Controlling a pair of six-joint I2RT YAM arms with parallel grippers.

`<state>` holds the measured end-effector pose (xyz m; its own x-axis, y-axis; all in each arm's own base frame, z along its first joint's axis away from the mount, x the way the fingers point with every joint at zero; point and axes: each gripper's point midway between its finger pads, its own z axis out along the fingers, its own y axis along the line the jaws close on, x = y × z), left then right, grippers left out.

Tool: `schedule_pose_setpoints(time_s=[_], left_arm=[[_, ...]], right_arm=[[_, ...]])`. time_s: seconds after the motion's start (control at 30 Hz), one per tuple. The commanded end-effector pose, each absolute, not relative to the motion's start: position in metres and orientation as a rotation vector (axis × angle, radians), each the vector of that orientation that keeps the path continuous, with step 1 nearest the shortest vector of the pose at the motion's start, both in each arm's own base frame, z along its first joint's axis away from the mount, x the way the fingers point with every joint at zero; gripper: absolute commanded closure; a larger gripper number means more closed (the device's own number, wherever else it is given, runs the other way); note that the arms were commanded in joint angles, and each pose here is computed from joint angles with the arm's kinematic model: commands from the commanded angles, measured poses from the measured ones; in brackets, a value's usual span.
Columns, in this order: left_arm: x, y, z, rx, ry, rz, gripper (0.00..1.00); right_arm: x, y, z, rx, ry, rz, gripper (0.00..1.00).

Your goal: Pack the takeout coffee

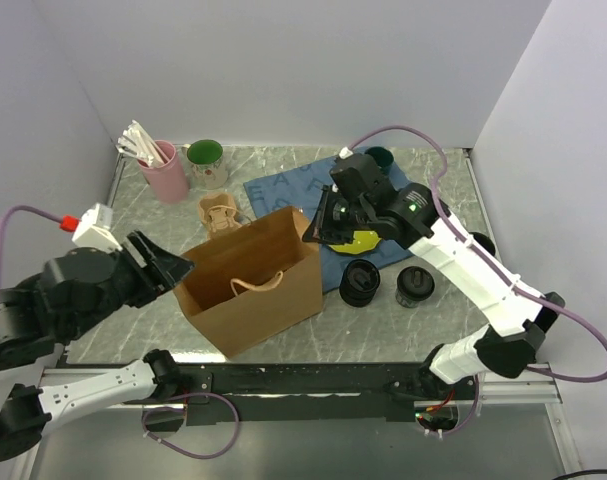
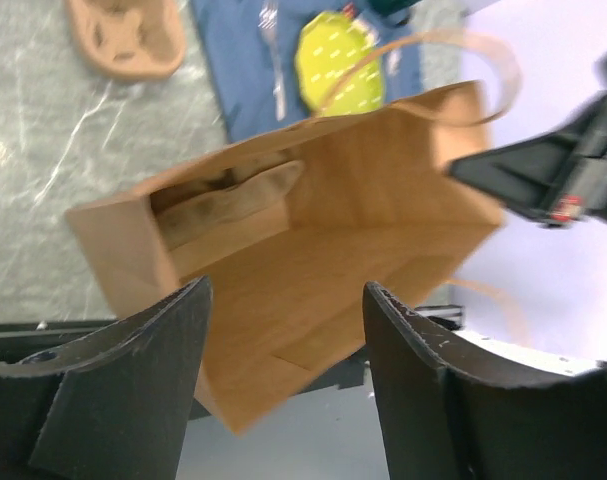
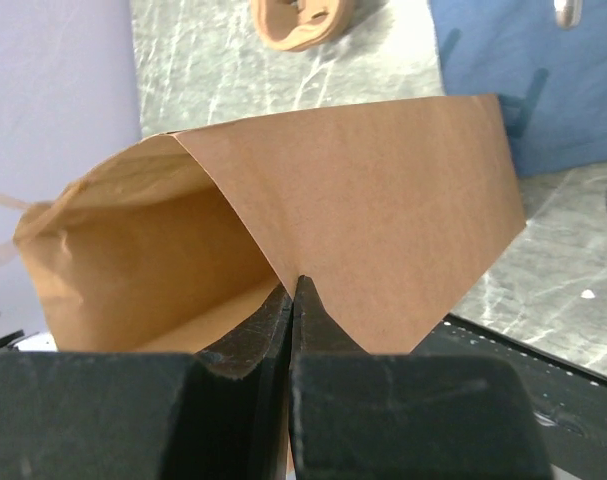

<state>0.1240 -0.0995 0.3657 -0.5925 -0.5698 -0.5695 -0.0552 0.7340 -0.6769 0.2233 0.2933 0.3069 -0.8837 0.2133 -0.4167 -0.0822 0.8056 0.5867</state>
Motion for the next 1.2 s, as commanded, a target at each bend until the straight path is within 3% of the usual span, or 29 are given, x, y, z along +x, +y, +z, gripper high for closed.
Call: schedule_pose_setpoints(time_s=[0.0,0.37,0.93,1.17], left_arm=[[0.118,-0.101,0.347,-0.490,2.160,-0.779,0.33],[0.123,-0.101,0.308,-0.522,2.225,-0.663,0.35],[0.116,-0.088,0.308,-0.465,2.198,-0.673,0.31],[0.133,-0.088,0.308,-0.494,2.178,-0.569,0.37]], right_arm=[[0.227,0.280,0.329,0.144,2.412,0.865,1.00],[0.223,0.277,0.322,0.126,2.407,0.875,1.00],[0.222,0.270,0.311,0.112,2.414,0.843,1.00],[0.222,0.278,0.320,0.099,2.380,0.914,1.00]])
